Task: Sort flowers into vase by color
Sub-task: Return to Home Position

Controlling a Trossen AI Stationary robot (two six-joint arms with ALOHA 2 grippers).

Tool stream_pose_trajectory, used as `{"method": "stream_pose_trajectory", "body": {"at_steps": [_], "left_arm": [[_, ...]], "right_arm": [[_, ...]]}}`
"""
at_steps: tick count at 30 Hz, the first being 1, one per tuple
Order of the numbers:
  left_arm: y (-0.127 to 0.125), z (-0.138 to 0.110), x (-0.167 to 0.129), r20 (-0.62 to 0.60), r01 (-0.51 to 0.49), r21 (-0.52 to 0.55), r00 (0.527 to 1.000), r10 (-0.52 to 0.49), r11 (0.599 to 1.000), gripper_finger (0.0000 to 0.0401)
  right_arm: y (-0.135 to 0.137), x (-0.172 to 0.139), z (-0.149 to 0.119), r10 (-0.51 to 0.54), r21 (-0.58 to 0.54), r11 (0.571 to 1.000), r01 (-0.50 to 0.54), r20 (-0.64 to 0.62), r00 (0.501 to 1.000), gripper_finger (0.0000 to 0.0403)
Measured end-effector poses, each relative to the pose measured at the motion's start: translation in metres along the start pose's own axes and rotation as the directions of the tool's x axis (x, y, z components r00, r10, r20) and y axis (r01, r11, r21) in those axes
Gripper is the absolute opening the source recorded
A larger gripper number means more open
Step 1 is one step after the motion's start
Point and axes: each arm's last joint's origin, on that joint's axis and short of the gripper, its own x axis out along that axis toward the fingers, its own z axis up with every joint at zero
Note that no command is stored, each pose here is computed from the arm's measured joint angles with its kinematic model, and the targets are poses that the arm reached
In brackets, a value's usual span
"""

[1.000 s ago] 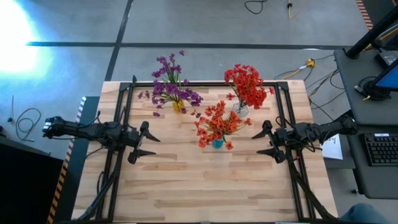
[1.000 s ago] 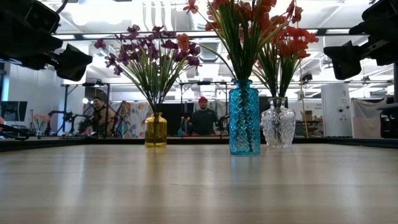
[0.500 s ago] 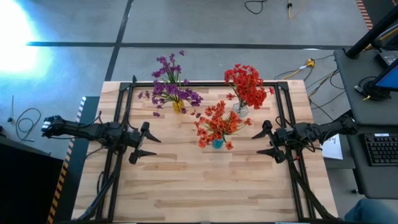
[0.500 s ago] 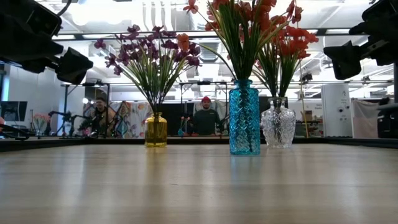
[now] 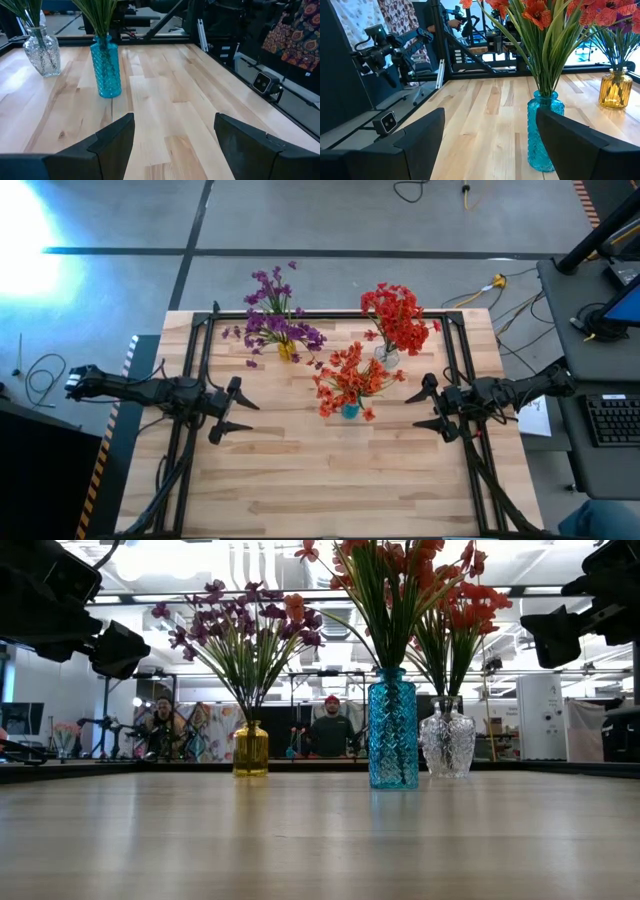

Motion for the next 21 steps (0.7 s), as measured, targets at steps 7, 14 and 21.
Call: {"method": "stream_pose_trajectory", "body": {"at_steps": [7, 14, 21], "left_arm": [[0.0001, -0.0009, 0.0011, -0.012, -0.001, -0.001, 1.000, 0.001, 1.000, 0.0262], [0.0003, -0.0020, 0.0021, -0.025, -0.001, -0.002, 1.000, 0.001, 1.000, 0.0262], [0.0004, -0.0029, 0.0030, -0.037, -0.002, -0.003, 0.999, 0.002, 1.000, 0.0262]], "right_arm": [[0.0000, 0.0000, 0.0000, 0.000, 0.000, 1.000, 0.000, 0.000, 1.000, 0.0311], [0.0000, 0.0000, 0.0000, 0.000, 0.000, 1.000, 0.000, 0.000, 1.000, 0.0314], [0.0000, 0.0000, 0.0000, 0.000, 0.000, 1.000, 0.000, 0.000, 1.000, 0.0309]]}}
